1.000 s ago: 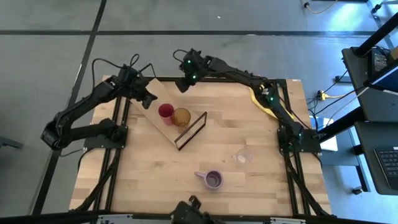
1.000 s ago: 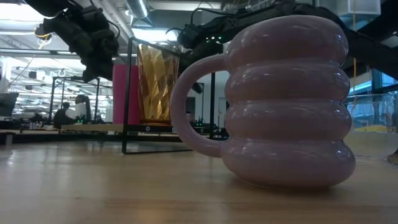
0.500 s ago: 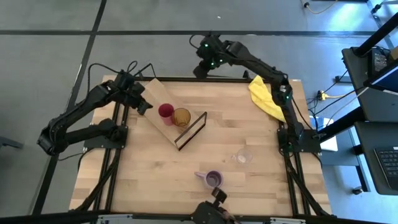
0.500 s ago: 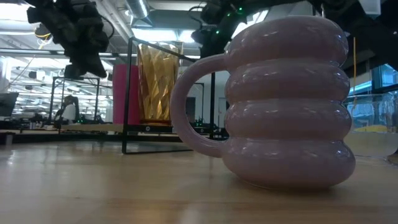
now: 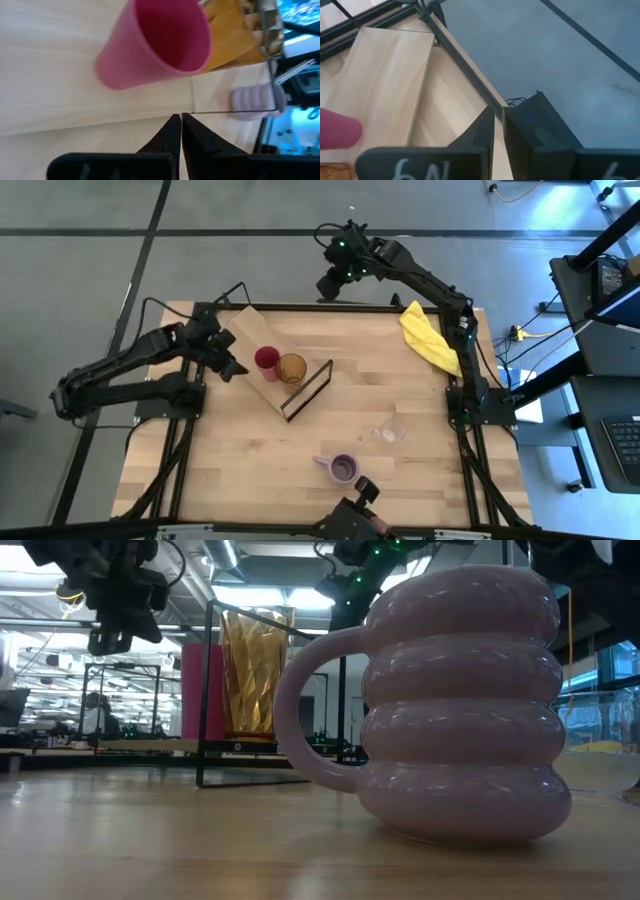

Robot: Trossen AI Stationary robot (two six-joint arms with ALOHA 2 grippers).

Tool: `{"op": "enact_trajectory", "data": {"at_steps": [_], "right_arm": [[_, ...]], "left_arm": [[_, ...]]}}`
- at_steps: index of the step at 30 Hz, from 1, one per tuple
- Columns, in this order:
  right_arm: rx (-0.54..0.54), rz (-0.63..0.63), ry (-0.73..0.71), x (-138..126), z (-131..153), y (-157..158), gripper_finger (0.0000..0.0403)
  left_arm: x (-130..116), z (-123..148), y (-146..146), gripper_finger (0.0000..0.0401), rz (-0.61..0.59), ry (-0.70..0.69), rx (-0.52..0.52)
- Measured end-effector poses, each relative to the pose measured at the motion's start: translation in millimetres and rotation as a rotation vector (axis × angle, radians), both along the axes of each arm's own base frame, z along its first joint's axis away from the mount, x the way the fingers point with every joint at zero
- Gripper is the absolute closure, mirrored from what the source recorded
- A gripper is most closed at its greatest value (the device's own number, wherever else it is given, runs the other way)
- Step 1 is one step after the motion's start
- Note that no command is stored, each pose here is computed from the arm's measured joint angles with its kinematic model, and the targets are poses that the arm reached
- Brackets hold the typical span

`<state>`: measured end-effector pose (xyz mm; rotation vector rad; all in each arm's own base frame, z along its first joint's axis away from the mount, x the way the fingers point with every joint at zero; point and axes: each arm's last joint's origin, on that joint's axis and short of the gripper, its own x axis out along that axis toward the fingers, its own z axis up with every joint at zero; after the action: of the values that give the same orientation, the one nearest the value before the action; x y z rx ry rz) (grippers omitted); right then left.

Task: Stack small to large cups/mugs on shelf
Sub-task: Put the pink cup on the shelf, then put the violet cup on the shelf

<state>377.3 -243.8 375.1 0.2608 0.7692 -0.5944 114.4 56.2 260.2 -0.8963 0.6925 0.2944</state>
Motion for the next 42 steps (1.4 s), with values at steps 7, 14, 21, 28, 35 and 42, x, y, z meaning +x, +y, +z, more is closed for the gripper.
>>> {"op": "enact_trajectory", "data": {"at_steps": [7, 14, 21, 28, 35, 42], "right_arm": [[-0.002, 0.000, -0.004, -0.9, 1.7, 0.6, 0.0363], [-0.014, -0.001, -0.023, -2.7, 6.8, 1.1, 0.0363], [-0.025, -0.002, -0.040, -2.4, 9.0, 0.6, 0.0363], [-0.025, -0.002, -0.042, -2.3, 9.1, 0.5, 0.0363], [-0.025, -0.002, -0.042, -2.3, 9.1, 0.5, 0.0363], [-0.006, 0.016, -0.013, -4.0, 6.7, 2.1, 0.0363]], "left_arm": [[13.4, -27.3, -8.1, 0.0393, 0.031, 0.007, -0.038], [21.0, -42.8, -11.4, 0.0393, 0.058, -0.035, -0.030], [23.7, -50.4, -9.7, 0.0393, 0.108, -0.062, -0.004], [24.2, -49.6, -7.4, 0.0393, 0.155, -0.063, 0.046], [26.2, -48.2, -5.6, 0.0393, 0.180, -0.079, 0.076], [24.5, -50.3, -8.2, 0.0393, 0.130, -0.061, 0.028]]}}
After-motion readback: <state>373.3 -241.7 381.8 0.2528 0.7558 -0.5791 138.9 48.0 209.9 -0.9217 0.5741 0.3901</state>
